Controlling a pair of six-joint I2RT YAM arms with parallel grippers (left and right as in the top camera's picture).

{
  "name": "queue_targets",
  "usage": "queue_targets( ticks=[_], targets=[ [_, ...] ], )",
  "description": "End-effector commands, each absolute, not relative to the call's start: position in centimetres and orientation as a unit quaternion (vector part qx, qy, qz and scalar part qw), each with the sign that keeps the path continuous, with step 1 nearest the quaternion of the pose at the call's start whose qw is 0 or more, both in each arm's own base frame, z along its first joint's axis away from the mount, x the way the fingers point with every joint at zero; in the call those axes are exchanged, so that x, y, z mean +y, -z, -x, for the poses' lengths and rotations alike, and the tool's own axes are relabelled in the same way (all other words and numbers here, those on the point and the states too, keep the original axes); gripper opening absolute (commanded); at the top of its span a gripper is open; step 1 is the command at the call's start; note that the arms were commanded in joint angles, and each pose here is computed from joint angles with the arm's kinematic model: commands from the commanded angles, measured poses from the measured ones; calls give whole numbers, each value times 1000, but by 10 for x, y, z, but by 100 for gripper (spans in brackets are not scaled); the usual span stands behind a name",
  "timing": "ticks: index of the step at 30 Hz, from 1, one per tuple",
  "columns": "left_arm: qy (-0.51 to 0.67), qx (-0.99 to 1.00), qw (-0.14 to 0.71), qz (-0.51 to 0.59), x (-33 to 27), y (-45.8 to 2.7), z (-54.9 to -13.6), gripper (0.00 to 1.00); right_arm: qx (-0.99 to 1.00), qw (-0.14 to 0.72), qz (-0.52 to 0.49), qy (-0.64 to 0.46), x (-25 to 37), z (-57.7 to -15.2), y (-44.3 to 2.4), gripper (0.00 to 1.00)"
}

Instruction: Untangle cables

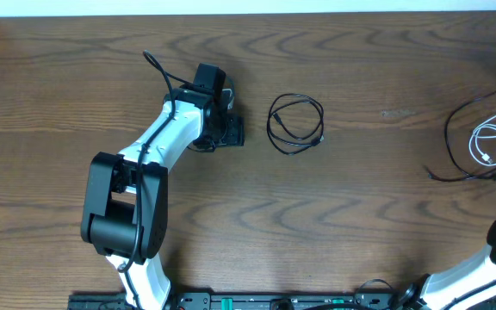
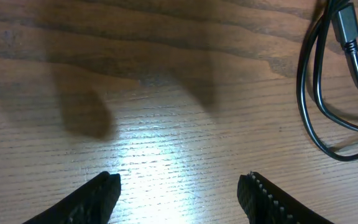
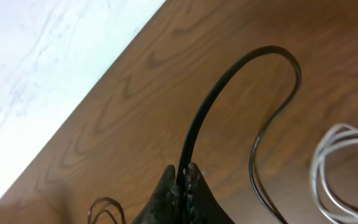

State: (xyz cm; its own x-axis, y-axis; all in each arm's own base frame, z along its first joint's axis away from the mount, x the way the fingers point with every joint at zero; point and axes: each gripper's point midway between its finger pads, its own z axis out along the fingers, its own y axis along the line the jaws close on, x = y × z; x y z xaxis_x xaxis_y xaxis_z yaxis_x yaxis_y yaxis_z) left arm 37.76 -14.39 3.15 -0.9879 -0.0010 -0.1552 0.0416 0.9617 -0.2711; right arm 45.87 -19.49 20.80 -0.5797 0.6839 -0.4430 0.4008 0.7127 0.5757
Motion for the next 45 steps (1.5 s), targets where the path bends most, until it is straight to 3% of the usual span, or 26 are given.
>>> queue_targets(
  ticks=[1, 11, 12, 14, 15, 20, 26, 33, 35, 36, 38, 40, 41, 43, 45],
  targets=[
    [130, 989, 72, -6, -140, -25, -377, 66, 872, 340, -280, -214, -185, -471, -203, 1],
    [130, 989, 72, -6, -140, -25, -377, 66, 881, 334, -259, -215, -174, -492, -179, 2],
    [130, 989, 72, -6, -140, -25, -377, 66, 881, 332, -259, -216, -173, -493, -176, 11],
    [130, 989, 71, -5, -140, -25, -377, 66, 882, 328, -259, -217, -172, -494, -172, 60],
    [130, 989, 71, -3, -140, -25, -377, 66, 883, 326, -259, -217, -172, -494, -171, 71],
    [130, 989, 71, -2, -140, -25, -377, 66, 883, 326, -257, -218, -169, -495, -170, 91],
    [131, 989, 72, -2, -140, -25, -378, 66, 885, 322, -258, -217, -168, -494, -169, 99],
    [131, 989, 72, -2, -140, -25, -378, 66, 908, 285, -269, -145, -171, -483, -150, 99],
    [131, 989, 73, -2, -140, -25, -378, 66, 915, 278, -262, -131, -167, -482, -146, 94],
    [131, 989, 73, -2, -140, -25, -378, 66, 917, 275, -260, -127, -165, -482, -145, 88],
    [131, 989, 73, -2, -140, -25, -378, 66, 920, 269, -254, -128, -157, -483, -142, 60],
    [131, 989, 73, -2, -140, -25, -378, 63, 924, 260, -249, -130, -148, -483, -140, 10],
    [131, 989, 73, -2, -140, -25, -378, 56, 926, 255, -246, -132, -144, -483, -138, 1],
    [131, 989, 73, -2, -140, -25, -378, 34, 930, 243, -240, -136, -133, -482, -134, 1],
    [131, 989, 72, -2, -140, -25, -378, 21, 936, 232, -225, -138, -121, -482, -129, 1]
  ],
)
